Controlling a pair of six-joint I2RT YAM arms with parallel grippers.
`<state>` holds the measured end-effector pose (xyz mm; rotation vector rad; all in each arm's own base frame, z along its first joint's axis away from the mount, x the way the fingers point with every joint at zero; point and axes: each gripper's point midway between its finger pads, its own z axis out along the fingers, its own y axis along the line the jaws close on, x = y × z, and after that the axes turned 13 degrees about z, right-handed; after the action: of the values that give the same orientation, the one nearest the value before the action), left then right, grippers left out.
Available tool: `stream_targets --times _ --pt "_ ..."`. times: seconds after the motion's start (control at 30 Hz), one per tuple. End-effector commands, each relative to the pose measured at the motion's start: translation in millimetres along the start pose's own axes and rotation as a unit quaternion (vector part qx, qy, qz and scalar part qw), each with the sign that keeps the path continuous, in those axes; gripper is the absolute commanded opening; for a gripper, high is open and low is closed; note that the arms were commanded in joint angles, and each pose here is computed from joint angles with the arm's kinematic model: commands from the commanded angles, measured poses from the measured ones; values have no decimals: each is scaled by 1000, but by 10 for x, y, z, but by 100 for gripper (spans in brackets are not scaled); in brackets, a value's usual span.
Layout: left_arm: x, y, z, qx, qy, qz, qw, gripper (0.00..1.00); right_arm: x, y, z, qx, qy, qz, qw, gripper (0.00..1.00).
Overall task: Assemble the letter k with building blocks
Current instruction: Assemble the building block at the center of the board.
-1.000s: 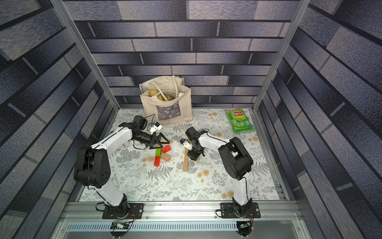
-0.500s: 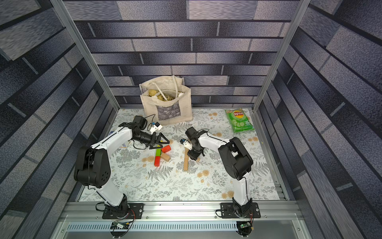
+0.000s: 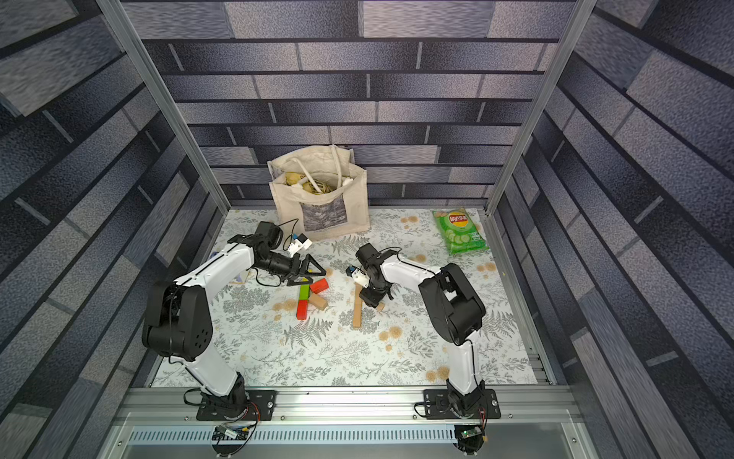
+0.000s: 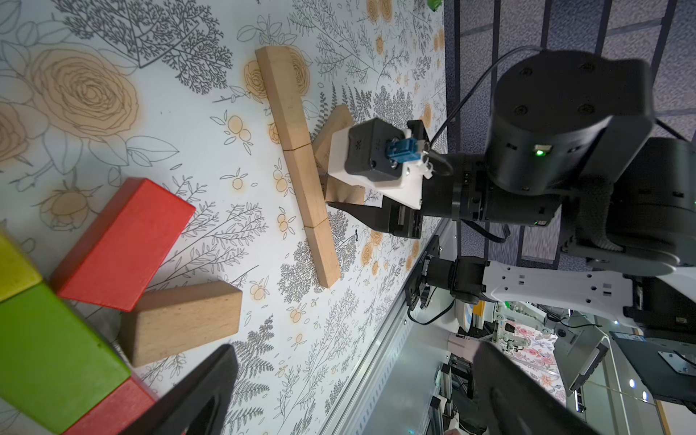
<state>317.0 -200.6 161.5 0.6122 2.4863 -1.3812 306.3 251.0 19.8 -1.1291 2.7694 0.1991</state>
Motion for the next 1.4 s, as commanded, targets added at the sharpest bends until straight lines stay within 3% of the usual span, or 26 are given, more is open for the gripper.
stream_targets --times 0.0,0.53,0.93,1.03,1.13,1.2,1.37 --pt "-27 -52 4 7 3 13 1000 100 84 -40 149 0 23 11 1000 56" --pt "-6 -68 34 9 9 14 1000 100 0 -19 -50 1 -11 13 1000 68" --pt "0 -93 47 9 12 20 1000 100 -33 45 -579 1 -62 25 998 71" --pt "9 -108 53 8 14 22 1000 100 26 22 -686 12 -76 42 996 66" --pt "16 -117 62 6 16 24 1000 100 105 -33 -734 29 -84 79 993 55" --pt "18 -123 66 6 17 26 999 100 189 -72 -714 41 -79 111 990 44" --pt "18 -128 77 7 18 25 999 100 420 -134 -579 60 -58 162 983 32"
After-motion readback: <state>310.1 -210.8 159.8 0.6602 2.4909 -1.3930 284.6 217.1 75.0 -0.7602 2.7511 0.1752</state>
